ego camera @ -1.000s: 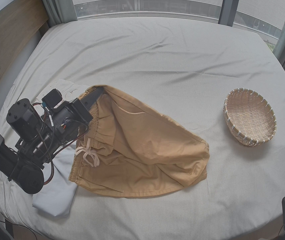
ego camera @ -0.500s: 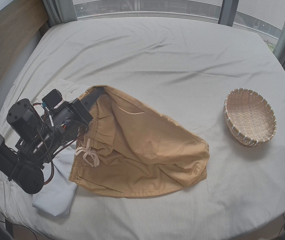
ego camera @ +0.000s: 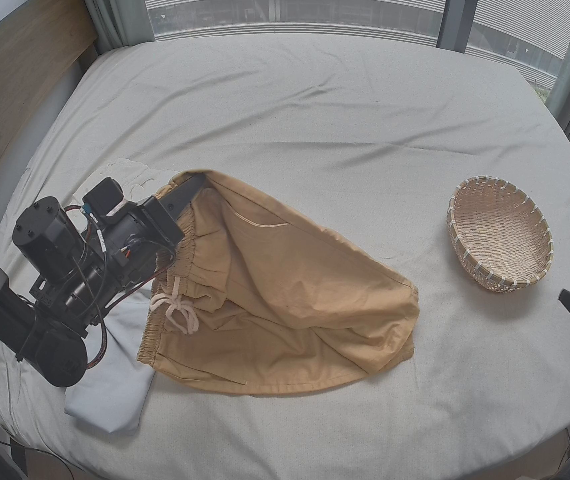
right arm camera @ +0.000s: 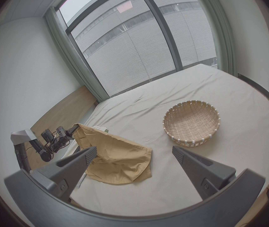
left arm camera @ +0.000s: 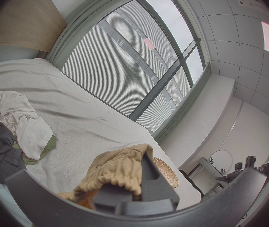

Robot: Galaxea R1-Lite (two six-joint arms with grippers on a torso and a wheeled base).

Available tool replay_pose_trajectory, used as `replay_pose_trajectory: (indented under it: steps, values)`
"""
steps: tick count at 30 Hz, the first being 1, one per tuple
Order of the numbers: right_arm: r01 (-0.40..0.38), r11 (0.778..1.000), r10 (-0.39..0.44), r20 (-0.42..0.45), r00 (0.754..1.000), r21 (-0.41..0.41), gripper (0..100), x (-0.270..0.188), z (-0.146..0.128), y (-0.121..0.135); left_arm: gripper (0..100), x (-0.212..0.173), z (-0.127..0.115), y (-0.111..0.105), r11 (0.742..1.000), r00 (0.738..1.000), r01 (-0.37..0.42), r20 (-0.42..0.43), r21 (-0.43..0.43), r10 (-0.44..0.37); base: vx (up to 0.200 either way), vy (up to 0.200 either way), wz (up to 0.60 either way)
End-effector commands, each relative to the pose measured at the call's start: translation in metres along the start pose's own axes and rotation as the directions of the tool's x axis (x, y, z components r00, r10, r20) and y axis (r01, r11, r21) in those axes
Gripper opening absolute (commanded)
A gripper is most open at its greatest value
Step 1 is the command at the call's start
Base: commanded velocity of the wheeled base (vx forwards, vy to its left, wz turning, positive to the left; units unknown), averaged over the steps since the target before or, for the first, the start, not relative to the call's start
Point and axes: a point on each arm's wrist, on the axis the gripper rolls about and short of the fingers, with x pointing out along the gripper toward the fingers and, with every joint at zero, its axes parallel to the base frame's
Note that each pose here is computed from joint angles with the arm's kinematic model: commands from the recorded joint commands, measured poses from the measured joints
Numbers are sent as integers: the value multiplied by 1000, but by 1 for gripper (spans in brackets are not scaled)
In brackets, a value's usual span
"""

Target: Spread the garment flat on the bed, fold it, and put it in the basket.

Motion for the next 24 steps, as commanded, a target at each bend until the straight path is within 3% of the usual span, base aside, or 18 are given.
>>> replay_pose_trajectory:
  steps: [1,15,24]
  values:
    - [21,999,-14,-158,987,39,100,70,-11,-8,0,0,-1,1,1000,1000,-4,-1,2,4,0,0,0]
    - [78,996,-59,-298,953,53,100,120,-42,-24,0,-1,1,0,1000,1000,-5,3,5,5,0,0,0]
    - [51,985,3,-314,949,165,100,157,-74,-29,0,-2,-1,1,1000,1000,-8,-2,4,8,0,0,0]
